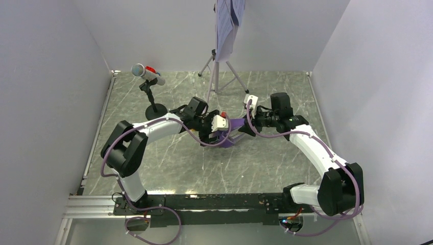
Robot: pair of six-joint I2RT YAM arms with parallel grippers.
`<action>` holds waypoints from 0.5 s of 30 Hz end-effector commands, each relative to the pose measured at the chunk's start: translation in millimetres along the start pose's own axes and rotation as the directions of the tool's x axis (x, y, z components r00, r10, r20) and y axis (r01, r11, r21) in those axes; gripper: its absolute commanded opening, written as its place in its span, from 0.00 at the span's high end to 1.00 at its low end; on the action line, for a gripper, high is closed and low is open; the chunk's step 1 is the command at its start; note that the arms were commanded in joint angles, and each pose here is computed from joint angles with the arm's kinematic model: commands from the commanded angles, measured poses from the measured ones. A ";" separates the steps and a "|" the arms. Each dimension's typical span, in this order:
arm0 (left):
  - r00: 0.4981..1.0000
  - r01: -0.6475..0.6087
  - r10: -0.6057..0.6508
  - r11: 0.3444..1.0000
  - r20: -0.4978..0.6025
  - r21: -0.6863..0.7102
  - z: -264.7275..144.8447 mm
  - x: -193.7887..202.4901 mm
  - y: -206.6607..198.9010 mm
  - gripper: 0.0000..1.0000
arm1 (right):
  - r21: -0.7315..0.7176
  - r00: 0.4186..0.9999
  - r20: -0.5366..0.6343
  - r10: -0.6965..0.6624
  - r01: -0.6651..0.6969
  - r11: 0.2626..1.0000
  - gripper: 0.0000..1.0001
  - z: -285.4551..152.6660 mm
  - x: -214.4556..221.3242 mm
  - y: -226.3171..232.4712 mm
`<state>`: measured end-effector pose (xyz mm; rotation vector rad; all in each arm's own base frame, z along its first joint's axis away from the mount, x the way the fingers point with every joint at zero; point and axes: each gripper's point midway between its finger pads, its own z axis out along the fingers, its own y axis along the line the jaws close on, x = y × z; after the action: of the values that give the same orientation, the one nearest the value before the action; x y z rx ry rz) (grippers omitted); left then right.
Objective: Pack up the instrument practice props
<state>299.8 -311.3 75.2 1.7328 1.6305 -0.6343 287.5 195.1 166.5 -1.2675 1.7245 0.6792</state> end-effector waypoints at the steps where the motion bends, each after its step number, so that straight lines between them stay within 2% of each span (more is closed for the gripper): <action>1: 0.997 -0.042 0.045 0.998 0.057 -0.048 0.4 -27.3 15.1 0.06 | -0.005 1.000 0.007 0.001 -0.001 1.000 1.00 -2.3 1.4 4.1; 9: 0.998 -0.041 0.044 0.997 0.046 -0.065 5.0 -25.2 8.9 0.17 | -0.005 1.000 0.009 0.007 -0.007 1.000 1.00 -2.3 0.8 3.4; 15: 0.999 -0.051 0.051 0.990 0.001 -0.128 5.4 -16.7 8.8 0.39 | -0.003 1.000 0.013 0.010 -0.010 1.000 1.00 -3.0 -1.1 3.5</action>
<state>306.5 -321.4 78.7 1.6970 1.6201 -0.5554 288.7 193.9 167.2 -1.2575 1.7265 0.6765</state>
